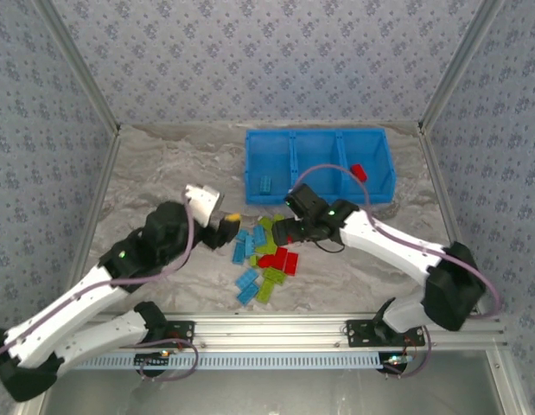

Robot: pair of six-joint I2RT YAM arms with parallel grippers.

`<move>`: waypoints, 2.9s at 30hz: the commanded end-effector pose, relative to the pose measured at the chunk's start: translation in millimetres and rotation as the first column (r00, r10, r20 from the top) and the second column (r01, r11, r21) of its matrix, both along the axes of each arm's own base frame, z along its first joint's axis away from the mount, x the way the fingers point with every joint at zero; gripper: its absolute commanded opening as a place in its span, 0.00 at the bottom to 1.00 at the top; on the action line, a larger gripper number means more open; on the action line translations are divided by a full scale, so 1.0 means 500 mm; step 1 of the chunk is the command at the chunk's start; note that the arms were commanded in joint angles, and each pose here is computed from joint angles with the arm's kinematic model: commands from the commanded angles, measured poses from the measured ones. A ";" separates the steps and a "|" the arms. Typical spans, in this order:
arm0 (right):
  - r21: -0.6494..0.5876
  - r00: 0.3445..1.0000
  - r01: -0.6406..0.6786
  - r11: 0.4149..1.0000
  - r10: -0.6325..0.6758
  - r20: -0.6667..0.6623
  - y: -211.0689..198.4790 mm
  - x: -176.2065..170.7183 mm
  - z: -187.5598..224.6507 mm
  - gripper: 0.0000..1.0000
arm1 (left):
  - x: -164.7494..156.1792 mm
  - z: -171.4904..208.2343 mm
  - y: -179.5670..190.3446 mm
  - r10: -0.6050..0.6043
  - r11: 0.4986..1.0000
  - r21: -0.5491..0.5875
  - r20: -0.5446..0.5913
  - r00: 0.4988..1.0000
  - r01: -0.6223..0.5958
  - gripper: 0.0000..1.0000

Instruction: Sort the legos into containers by color

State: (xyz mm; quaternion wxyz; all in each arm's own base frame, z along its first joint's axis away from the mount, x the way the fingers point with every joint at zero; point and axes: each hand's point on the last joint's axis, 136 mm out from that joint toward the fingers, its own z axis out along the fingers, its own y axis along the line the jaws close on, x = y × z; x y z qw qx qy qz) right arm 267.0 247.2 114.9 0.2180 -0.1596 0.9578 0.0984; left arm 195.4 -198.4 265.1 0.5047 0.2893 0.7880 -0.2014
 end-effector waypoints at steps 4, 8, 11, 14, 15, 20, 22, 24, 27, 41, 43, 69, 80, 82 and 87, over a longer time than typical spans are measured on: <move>-0.106 0.990 -0.093 0.990 0.103 0.096 0.060 0.116 -0.029 0.87 | -0.073 -0.104 0.037 -0.130 0.982 0.129 -0.044 0.991 0.135 0.78; -0.135 0.992 -0.082 0.987 0.094 0.081 0.068 0.146 -0.067 0.73 | -0.068 -0.110 0.038 -0.121 0.984 0.127 -0.030 0.992 0.124 0.83; -0.124 0.996 -0.064 0.990 0.072 0.059 0.062 0.162 -0.092 0.66 | -0.064 -0.115 0.037 -0.122 0.980 0.156 -0.032 0.992 0.126 0.85; -0.102 0.997 -0.072 0.992 0.074 0.014 0.063 0.166 -0.114 0.61 | -0.063 -0.125 0.033 -0.130 0.975 0.173 -0.049 0.990 0.136 0.85; -0.097 0.997 -0.077 0.992 0.077 0.000 0.065 0.167 -0.119 0.59 | -0.063 -0.127 0.033 -0.131 0.974 0.179 -0.053 0.990 0.138 0.85; -0.119 0.993 -0.078 0.990 0.067 -0.094 0.065 0.164 -0.155 0.47 | -0.063 -0.131 0.033 -0.134 0.972 0.189 -0.055 0.989 0.142 0.86; -0.123 0.991 -0.084 0.989 0.071 -0.110 0.067 0.159 -0.162 0.44 | -0.063 -0.132 0.036 -0.131 0.972 0.191 -0.055 0.990 0.139 0.87; -0.131 0.992 -0.078 0.988 0.065 -0.105 0.063 0.158 -0.158 0.40 | -0.064 -0.133 0.038 -0.129 0.972 0.193 -0.056 0.990 0.137 0.87; -0.120 0.995 -0.071 0.990 0.062 -0.077 0.062 0.157 -0.137 0.39 | -0.063 -0.130 0.038 -0.127 0.973 0.189 -0.050 0.991 0.134 0.87; 0.057 0.959 0.052 0.997 -0.066 0.275 -0.021 0.162 0.172 0.24 | -0.070 -0.112 0.033 -0.155 0.977 0.148 -0.012 0.988 0.155 0.96; 0.071 0.932 0.106 0.992 -0.124 0.342 -0.061 0.191 0.214 0.22 | -0.071 -0.109 0.031 -0.158 0.978 0.138 -0.006 0.987 0.157 0.98; 0.080 0.935 0.245 0.966 -0.257 0.245 -0.170 0.367 0.264 0.41 | -0.023 -0.080 0.063 0.087 0.996 0.010 -0.045 0.995 -0.087 0.99; 0.310 0.971 -0.046 0.949 -0.031 0.239 -0.044 -0.010 0.367 0.62 | 0.043 -0.183 0.033 0.450 0.856 0.007 -0.500 0.740 -0.516 0.90; 0.327 0.985 -0.066 0.943 0.010 0.172 -0.027 -0.063 0.340 0.67 | 0.051 -0.224 0.009 0.476 0.836 0.052 -0.565 0.674 -0.546 0.86; 0.283 0.996 -0.081 0.956 0.068 0.054 -0.020 -0.132 0.275 0.74 | 0.053 -0.326 -0.009 0.532 0.811 0.184 -0.626 0.570 -0.555 0.56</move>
